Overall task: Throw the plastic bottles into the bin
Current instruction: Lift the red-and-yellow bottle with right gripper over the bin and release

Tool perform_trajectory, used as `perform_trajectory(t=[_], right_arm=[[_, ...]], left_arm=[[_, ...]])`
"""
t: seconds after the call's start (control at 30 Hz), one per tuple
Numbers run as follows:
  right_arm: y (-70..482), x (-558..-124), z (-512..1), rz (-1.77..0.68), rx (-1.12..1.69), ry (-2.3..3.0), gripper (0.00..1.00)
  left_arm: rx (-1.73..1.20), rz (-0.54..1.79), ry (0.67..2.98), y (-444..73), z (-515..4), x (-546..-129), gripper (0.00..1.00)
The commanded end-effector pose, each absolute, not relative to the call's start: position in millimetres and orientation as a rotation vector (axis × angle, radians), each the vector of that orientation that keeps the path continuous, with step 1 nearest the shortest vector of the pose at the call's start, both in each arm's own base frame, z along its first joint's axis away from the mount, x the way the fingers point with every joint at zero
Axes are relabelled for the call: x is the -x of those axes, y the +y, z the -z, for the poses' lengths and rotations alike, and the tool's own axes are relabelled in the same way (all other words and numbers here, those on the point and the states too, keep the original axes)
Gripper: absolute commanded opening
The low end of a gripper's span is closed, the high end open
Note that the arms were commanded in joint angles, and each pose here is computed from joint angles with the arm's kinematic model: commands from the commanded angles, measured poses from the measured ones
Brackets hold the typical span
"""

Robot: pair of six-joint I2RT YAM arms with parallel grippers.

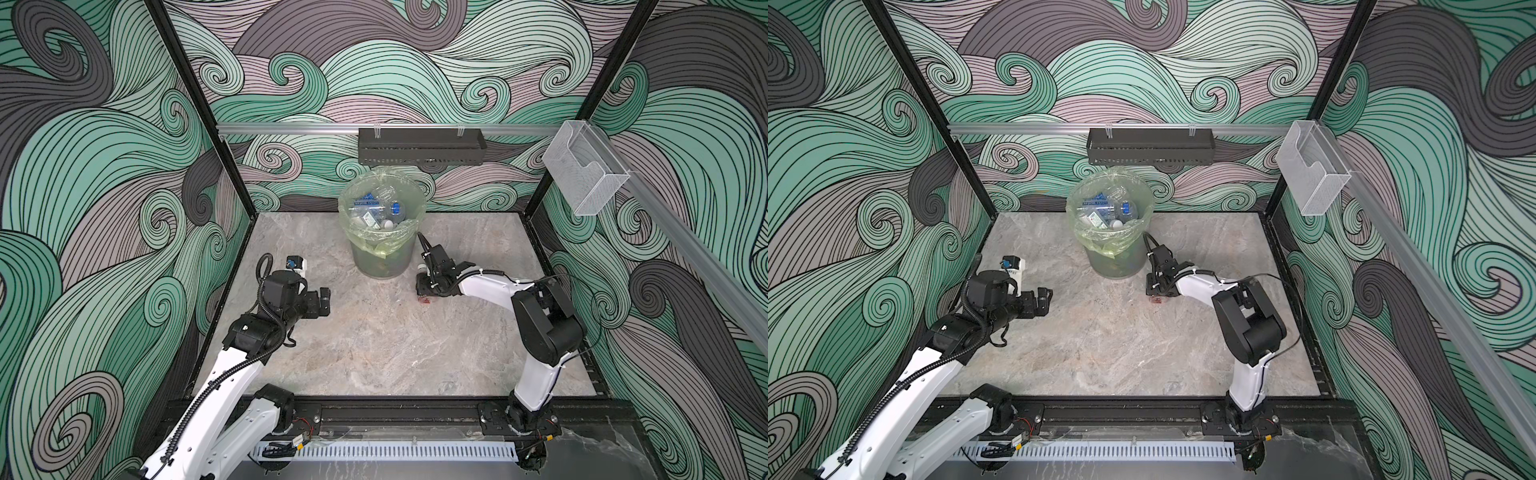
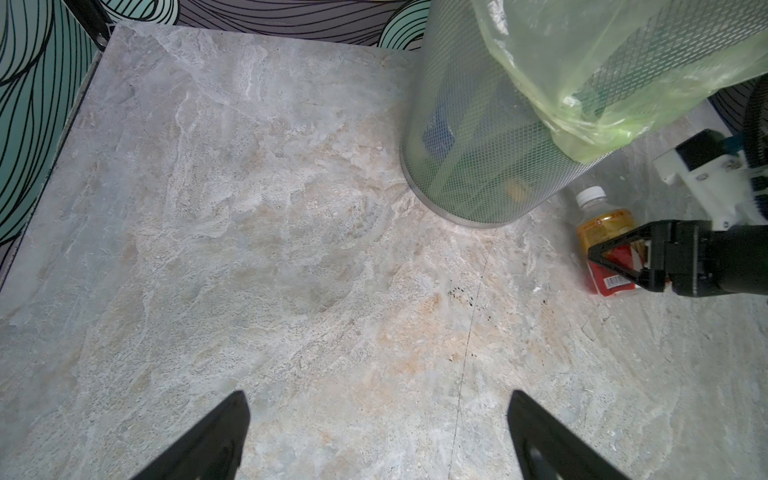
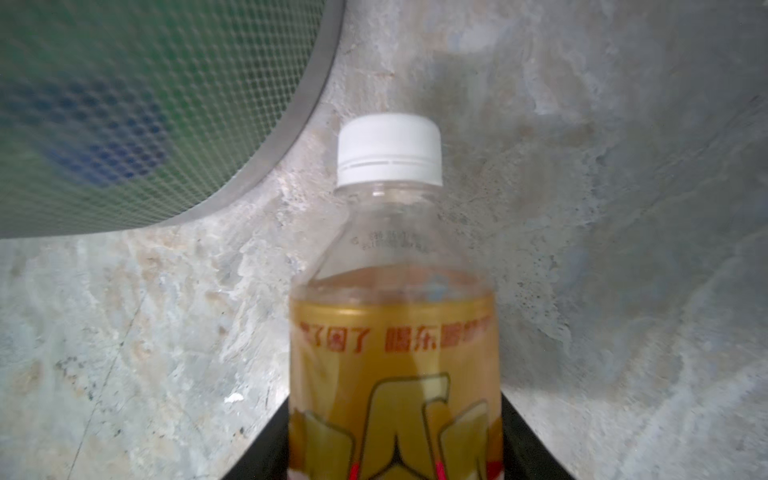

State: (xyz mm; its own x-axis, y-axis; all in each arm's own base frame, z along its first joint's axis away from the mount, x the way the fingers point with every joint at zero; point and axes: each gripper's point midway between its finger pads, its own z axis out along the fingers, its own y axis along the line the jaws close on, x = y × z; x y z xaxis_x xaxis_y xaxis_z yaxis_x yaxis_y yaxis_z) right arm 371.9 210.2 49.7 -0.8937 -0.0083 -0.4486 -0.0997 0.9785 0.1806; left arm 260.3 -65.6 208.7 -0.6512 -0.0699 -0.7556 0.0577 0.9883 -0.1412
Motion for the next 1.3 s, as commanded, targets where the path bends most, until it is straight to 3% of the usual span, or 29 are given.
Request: perform_trajectory(t=[0.0, 0.6, 0.73, 0.9, 1.03, 1.13, 1.27], right_arm=[[207, -369, -85, -0.317, 0.099, 2.588, 0.5], [206, -318, -233, -0.591, 0.286, 2.223, 0.46], [223, -332, -302, -0.665, 0.331, 2.056, 0.47], [262, -387, -389, -0.708, 0.392, 1.89, 0.46], [294, -446, -396, -0.668, 0.419, 1.932, 0.7], [294, -462, -401, -0.596, 0.427, 1.95, 0.83], [276, -454, -403, -0.518, 0.418, 1.945, 0.89]], left_arm=[[0.031, 0.177, 2.275, -62, -208, -263, 0.99], [0.095, 0.195, 2.271, -64, -203, -273, 0.99], [0.112, 0.209, 2.261, -64, -203, -273, 0.99], [0.088, 0.212, 2.272, -66, -201, -272, 0.99], [0.071, 0.211, 2.271, -67, -208, -272, 0.99], [0.055, 0.202, 2.27, -66, -215, -270, 0.99], [0.053, 0.17, 2.244, -61, -221, -270, 0.99]])
